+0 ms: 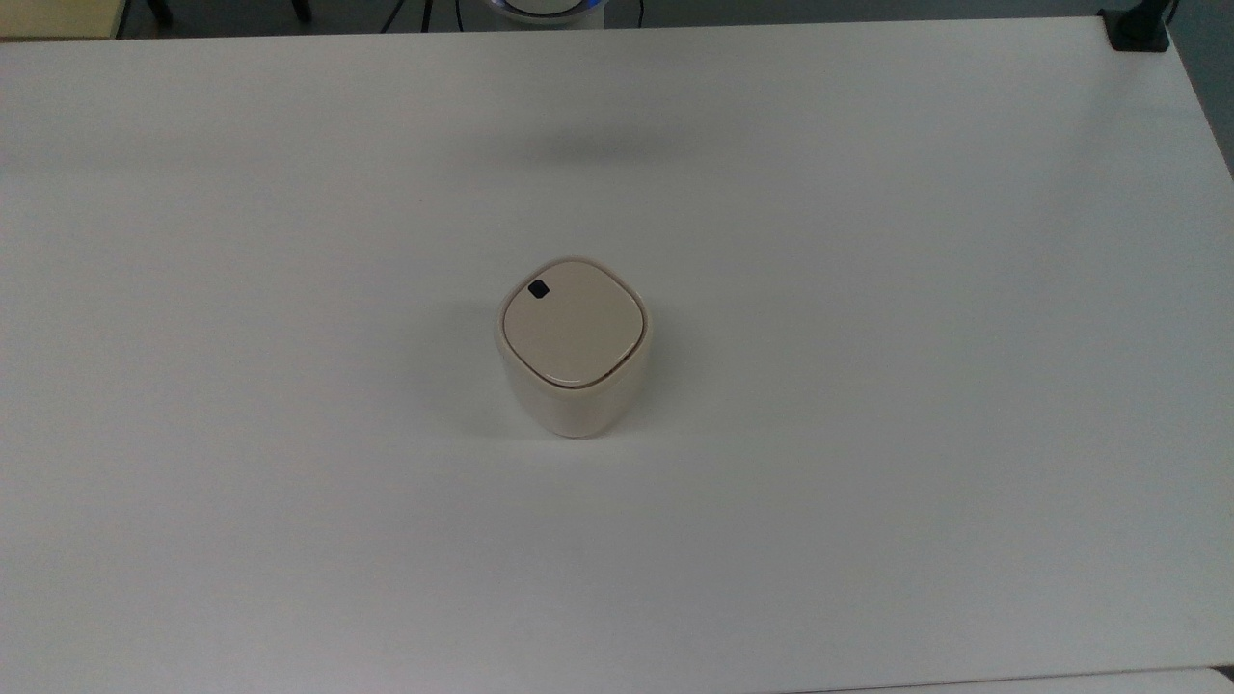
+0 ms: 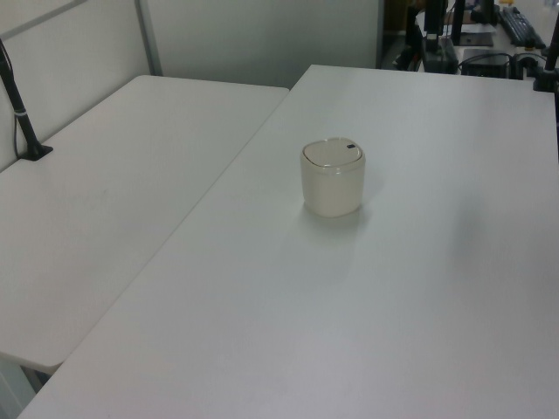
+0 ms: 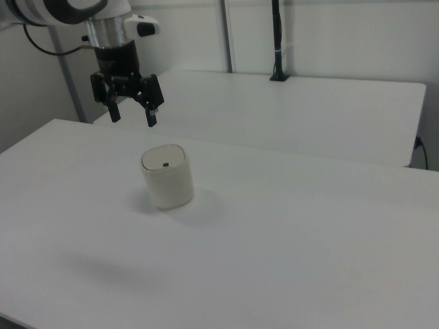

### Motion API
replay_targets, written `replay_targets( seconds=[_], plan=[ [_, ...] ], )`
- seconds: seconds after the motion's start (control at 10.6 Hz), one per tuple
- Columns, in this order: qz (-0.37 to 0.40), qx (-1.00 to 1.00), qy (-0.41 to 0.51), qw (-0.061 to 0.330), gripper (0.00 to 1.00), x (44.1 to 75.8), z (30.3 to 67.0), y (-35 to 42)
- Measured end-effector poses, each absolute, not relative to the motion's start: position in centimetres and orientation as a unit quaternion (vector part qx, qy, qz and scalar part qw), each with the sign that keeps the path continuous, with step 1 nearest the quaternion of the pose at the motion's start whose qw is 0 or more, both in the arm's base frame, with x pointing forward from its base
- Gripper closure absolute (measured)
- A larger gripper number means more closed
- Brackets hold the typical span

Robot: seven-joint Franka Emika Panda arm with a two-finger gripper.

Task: Open the trash bin
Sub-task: 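Move the gripper from rest toward the cream trash bin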

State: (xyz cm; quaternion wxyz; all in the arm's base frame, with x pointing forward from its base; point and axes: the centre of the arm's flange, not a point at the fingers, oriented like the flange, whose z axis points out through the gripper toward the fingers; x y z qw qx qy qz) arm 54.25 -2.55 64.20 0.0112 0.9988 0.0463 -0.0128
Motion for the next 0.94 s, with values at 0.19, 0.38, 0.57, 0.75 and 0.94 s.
replay_targets(
  seconds=[0.19,0.38,0.57,0.75,0.94],
  plan=[
    [-0.013,0.999,0.048,0.012,0.00,54.24,64.21,-2.80],
    [-0.013,0.999,0.051,0.013,0.00,54.24,64.21,-2.81],
    [-0.013,0.999,0.051,0.013,0.00,54.24,64.21,-2.81],
    [-0.013,0.999,0.051,0.013,0.01,54.24,64.21,-2.81],
    [-0.013,0.998,0.052,0.013,0.20,54.25,64.18,-2.81]
  ],
)
